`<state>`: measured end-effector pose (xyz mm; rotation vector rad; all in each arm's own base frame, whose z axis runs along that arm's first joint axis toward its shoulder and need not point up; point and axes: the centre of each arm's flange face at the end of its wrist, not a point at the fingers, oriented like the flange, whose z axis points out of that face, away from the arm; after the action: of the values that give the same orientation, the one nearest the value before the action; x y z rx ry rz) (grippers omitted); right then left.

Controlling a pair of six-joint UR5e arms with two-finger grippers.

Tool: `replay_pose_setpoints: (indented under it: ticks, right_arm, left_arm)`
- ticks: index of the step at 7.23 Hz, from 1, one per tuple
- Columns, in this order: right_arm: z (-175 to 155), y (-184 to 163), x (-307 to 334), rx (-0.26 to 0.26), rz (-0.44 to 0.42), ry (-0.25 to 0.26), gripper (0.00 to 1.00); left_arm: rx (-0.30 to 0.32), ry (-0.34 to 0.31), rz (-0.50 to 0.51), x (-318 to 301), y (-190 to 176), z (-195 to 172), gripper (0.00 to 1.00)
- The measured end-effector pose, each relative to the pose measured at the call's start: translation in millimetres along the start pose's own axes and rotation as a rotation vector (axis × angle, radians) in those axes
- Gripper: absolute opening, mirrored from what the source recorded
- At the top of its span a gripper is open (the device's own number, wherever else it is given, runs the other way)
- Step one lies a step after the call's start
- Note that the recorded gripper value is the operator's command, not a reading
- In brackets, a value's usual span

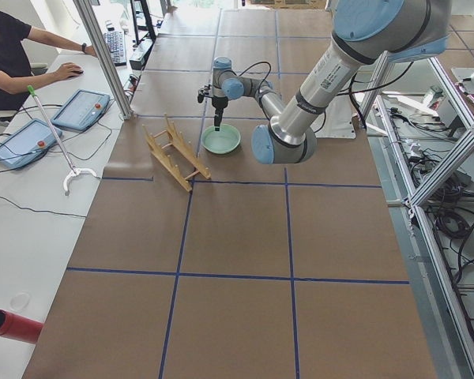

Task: Place plate on rack
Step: 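Lower the left gripper and grasp the plate's rim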

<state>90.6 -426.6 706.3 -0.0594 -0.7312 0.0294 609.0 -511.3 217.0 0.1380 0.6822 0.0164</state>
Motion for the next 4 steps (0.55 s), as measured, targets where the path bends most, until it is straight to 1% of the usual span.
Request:
replay_pose_setpoints:
  ticks: [1, 2, 3, 4]
  right_arm:
    - [0.0, 0.0, 0.0, 0.0, 0.0, 0.0, 1.0]
    - [0.0, 0.0, 0.0, 0.0, 0.0, 0.0, 1.0]
    - [0.0, 0.0, 0.0, 0.0, 0.0, 0.0, 1.0]
    - [0.0, 0.0, 0.0, 0.0, 0.0, 0.0, 1.0]
  left_arm:
    - [-0.003, -0.002, 0.002, 1.1, 1.6, 2.4, 0.63]
    - [-0.006, -0.004, 0.002, 1.3, 2.5, 4.2, 0.57]
    - [-0.008, -0.006, 0.002, 1.3, 3.2, 5.5, 0.34]
    - [-0.01, -0.007, 0.001, 0.7, 3.8, 6.6, 0.0]
